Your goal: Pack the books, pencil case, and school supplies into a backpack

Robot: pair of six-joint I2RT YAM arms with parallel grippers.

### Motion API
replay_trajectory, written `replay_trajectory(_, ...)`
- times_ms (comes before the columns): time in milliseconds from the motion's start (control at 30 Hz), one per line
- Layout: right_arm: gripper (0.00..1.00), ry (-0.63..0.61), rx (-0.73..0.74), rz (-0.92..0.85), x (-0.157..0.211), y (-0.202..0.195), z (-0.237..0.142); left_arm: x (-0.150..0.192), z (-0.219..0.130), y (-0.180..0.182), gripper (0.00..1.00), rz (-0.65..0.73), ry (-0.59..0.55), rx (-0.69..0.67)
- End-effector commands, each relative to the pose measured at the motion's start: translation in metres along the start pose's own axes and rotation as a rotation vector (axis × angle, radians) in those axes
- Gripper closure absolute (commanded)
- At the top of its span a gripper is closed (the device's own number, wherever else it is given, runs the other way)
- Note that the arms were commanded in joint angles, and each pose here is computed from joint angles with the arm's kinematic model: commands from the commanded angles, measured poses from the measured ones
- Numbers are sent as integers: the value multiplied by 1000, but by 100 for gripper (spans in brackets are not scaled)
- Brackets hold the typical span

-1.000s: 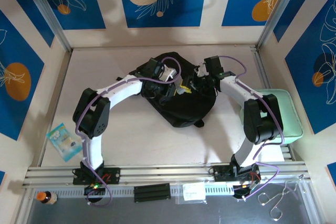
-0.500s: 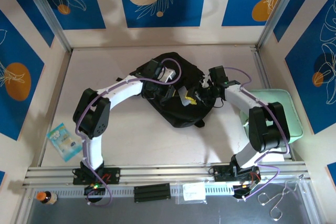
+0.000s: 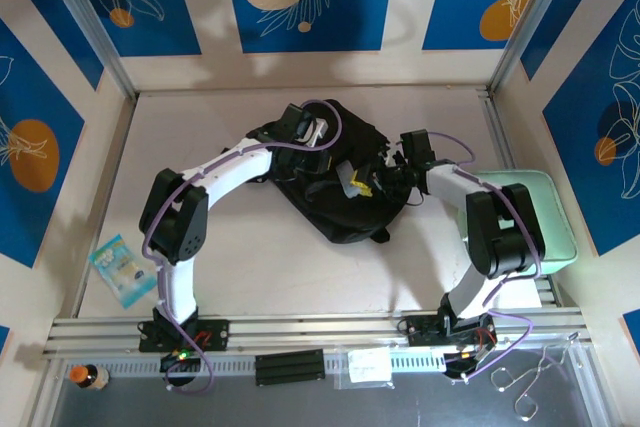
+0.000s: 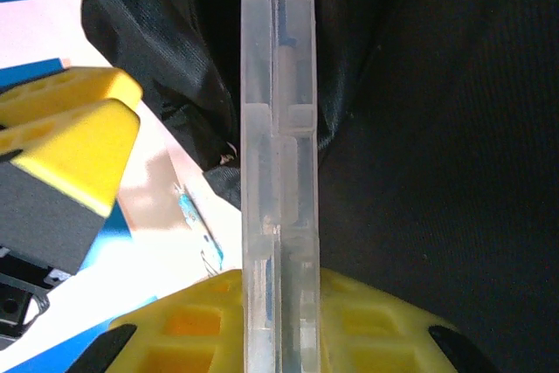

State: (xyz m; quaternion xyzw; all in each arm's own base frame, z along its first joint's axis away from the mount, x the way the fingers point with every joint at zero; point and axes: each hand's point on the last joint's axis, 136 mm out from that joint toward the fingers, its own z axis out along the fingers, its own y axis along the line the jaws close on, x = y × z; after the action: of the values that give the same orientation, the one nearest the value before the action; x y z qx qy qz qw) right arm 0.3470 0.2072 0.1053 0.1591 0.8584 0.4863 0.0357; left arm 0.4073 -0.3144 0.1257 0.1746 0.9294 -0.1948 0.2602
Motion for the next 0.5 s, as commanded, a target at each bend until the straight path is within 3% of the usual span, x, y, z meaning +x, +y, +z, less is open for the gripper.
replay_trajectory(0,91,20,-39,36,-14,3,8,3,0,3,66,-17,14,-41)
replay_trajectory(333,89,27,-82,4,-55,13,42,2,-15,14,60,-56,-22,-87)
replay_trajectory(467,63,-18,-46,-6,-56,12,35,1,-22,21,55,-103,-39,-88)
